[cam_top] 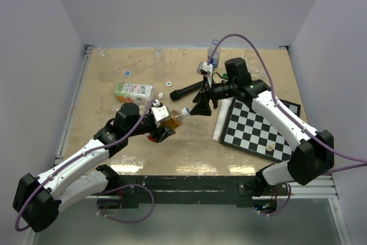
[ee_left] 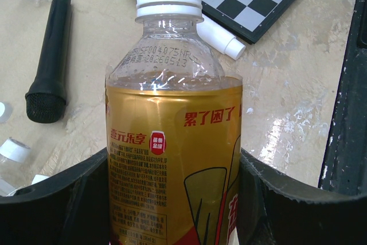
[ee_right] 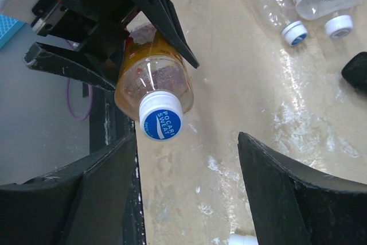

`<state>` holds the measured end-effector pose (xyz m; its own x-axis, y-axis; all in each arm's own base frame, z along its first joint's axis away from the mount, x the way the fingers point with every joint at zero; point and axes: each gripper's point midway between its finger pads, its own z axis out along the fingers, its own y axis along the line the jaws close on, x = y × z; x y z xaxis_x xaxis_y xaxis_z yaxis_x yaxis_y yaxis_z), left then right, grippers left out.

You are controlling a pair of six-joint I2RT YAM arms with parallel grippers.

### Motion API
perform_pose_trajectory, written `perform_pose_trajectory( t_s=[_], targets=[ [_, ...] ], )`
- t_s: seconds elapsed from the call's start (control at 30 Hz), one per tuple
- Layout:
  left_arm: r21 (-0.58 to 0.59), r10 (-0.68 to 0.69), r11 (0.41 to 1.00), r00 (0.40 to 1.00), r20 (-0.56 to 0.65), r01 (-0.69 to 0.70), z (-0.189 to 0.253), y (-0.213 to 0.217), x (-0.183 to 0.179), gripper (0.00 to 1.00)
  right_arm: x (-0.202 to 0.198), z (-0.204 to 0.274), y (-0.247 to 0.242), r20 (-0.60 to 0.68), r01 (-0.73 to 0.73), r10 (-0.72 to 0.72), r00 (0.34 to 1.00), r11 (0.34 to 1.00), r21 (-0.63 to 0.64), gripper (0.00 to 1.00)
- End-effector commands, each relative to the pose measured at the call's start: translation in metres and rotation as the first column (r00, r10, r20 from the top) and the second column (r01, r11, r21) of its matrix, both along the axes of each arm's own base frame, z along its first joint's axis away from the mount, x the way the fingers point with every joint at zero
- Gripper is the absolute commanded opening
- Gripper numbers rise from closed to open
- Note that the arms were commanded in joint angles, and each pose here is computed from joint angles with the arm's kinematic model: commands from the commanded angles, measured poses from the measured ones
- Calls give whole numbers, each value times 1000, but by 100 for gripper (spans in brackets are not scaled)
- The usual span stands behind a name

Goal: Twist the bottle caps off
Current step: Unscrew the bottle cap from the plastic bottle.

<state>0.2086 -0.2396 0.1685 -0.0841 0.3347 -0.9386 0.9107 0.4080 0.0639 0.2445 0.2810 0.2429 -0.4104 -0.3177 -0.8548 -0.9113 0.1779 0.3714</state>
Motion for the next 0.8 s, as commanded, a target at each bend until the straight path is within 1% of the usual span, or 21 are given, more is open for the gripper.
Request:
perform_pose_trajectory(
  t_s=[0.0,0.07,0.3,0.43,0.53,0.6,0.77],
  targets=[
    [-27,6,1000,1000,23,-6,12,-2,4,0,-4,11,17,25,-25,25,999,1000,14,76],
    [-26,7,1000,1000,25,-7,12,-2,4,0,-5,10,20,24,-33,33,999,999,10,75],
    [-27,8,1000,1000,24,-7,12,-2,4,0,-5,16,23,29,-59,59,998,998,18,65],
    [-28,8,1000,1000,25,-7,12,-2,4,0,-5,16,25,25,-67,66,997,998,17,53],
    [-28,8,1000,1000,25,-7,12,-2,4,0,-10,14,26,23,-90,90,996,996,13,47],
    [-29,8,1000,1000,26,-7,13,-2,4,0,-11,14,26,29,-95,94,995,995,8,47],
    [-28,8,1000,1000,25,-7,12,-2,4,0,-10,10,26,32,-91,91,995,996,-3,53]
  ],
)
